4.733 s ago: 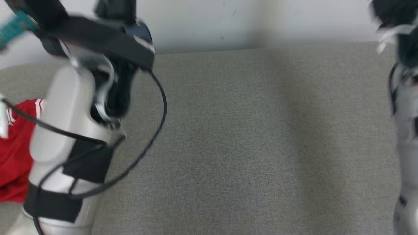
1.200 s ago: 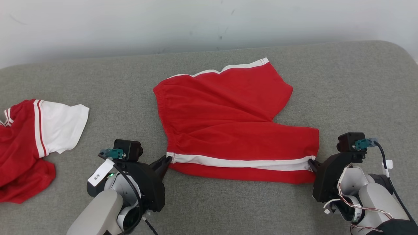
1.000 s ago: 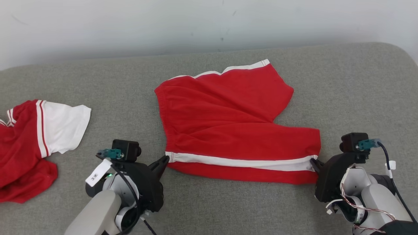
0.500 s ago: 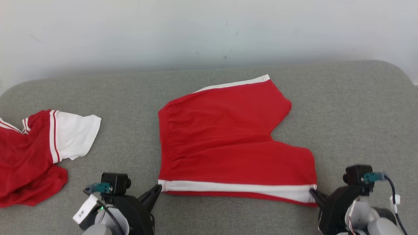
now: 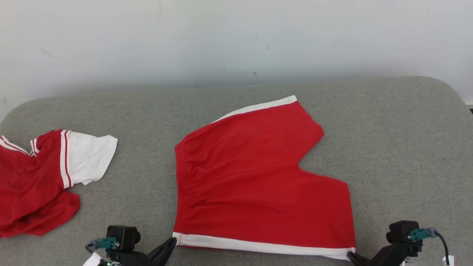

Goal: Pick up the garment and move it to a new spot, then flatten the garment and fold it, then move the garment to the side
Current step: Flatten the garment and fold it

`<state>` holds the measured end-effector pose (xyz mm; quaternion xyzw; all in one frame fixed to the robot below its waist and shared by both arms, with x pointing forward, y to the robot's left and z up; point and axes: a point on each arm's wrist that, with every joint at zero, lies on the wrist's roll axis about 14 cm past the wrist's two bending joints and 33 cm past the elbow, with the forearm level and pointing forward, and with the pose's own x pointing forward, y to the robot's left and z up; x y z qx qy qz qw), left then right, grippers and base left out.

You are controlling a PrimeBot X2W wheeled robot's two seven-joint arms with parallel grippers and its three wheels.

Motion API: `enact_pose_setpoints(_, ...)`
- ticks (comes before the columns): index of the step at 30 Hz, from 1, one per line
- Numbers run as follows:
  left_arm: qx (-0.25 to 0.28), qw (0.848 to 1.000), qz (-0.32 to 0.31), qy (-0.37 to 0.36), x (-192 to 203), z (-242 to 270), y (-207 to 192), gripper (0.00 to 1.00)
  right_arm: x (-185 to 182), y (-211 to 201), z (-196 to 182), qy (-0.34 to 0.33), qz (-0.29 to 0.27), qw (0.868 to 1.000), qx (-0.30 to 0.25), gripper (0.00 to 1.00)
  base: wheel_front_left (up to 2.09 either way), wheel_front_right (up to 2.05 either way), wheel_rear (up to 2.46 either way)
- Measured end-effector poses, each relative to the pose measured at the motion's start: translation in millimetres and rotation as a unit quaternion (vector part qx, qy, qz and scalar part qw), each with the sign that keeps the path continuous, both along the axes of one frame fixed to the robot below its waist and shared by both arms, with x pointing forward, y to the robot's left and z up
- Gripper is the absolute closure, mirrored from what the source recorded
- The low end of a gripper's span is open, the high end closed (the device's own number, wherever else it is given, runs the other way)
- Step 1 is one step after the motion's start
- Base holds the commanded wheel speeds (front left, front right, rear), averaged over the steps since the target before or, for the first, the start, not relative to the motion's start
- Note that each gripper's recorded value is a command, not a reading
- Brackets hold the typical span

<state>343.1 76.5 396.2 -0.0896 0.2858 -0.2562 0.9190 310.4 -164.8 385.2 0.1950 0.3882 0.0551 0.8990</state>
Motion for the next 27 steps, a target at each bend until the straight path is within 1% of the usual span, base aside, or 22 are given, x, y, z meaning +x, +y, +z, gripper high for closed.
enact_pose_setpoints(11,0.006,1.000,0.007,0.012,-21,-8,7,1.00,-24,17,-5,0.032,0.023,0.999,0.019,1.00,0.00,0.00,0.00)
enact_pose_setpoints(14,0.009,1.000,0.012,0.008,-21,-6,10,1.00,-30,19,-6,0.041,0.029,0.999,0.018,1.00,0.00,0.00,0.00)
enact_pose_setpoints(15,0.009,1.000,0.012,0.008,-22,-6,10,1.00,-29,20,-4,0.038,0.030,0.999,0.018,0.71,0.00,0.00,0.00)
enact_pose_setpoints(16,0.010,1.000,0.015,0.010,-24,-7,12,0.87,-29,21,-3,0.036,0.033,0.999,0.018,0.37,0.00,0.00,0.00)
enact_pose_setpoints(17,0.011,1.000,0.017,0.012,-25,-8,13,0.33,-29,21,-3,0.038,0.035,0.999,0.017,0.00,0.00,0.00,0.00)
enact_pose_setpoints(18,0.012,1.000,0.018,0.011,-25,-8,13,0.00,-30,21,-3,0.040,0.036,0.998,0.017,0.00,0.00,0.00,0.00)
enact_pose_setpoints(22,0.016,0.999,0.027,0.008,-26,-6,16,0.00,-35,24,-3,0.044,0.043,0.998,0.017,0.00,0.00,0.00,0.00)
enact_pose_setpoints(27,0.019,0.999,0.042,0.023,-37,-15,23,0.00,-34,27,2,0.040,0.056,0.998,0.016,0.00,0.00,0.00,0.00)
